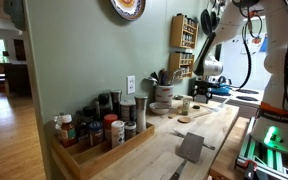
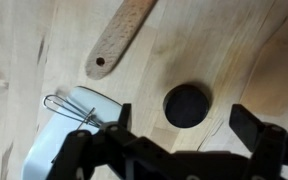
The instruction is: Put the black lid on the open jar.
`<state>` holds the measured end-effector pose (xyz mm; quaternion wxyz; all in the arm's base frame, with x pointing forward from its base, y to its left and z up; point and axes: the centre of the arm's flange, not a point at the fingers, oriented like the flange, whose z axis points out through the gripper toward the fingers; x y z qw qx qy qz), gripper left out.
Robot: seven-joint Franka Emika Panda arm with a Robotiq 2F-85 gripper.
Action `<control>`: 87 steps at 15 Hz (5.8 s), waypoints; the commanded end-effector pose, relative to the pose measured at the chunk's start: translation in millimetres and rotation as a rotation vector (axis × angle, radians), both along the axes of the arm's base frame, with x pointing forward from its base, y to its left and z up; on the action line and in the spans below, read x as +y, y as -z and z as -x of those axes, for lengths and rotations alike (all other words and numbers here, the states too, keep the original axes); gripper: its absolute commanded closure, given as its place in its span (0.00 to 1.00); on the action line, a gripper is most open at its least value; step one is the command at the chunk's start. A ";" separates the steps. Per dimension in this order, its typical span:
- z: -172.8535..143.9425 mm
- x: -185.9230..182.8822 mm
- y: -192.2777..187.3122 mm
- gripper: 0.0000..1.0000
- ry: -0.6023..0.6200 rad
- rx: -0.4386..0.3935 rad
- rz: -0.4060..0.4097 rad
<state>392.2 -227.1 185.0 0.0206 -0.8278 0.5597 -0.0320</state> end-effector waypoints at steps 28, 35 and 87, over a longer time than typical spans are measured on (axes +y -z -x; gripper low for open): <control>-4.9 21.7 -6.5 0.69 -0.177 0.053 0.044; 36.7 90.6 -70.4 0.69 -0.444 0.010 -0.015; -28.6 185.7 -55.9 0.69 -0.579 0.022 0.103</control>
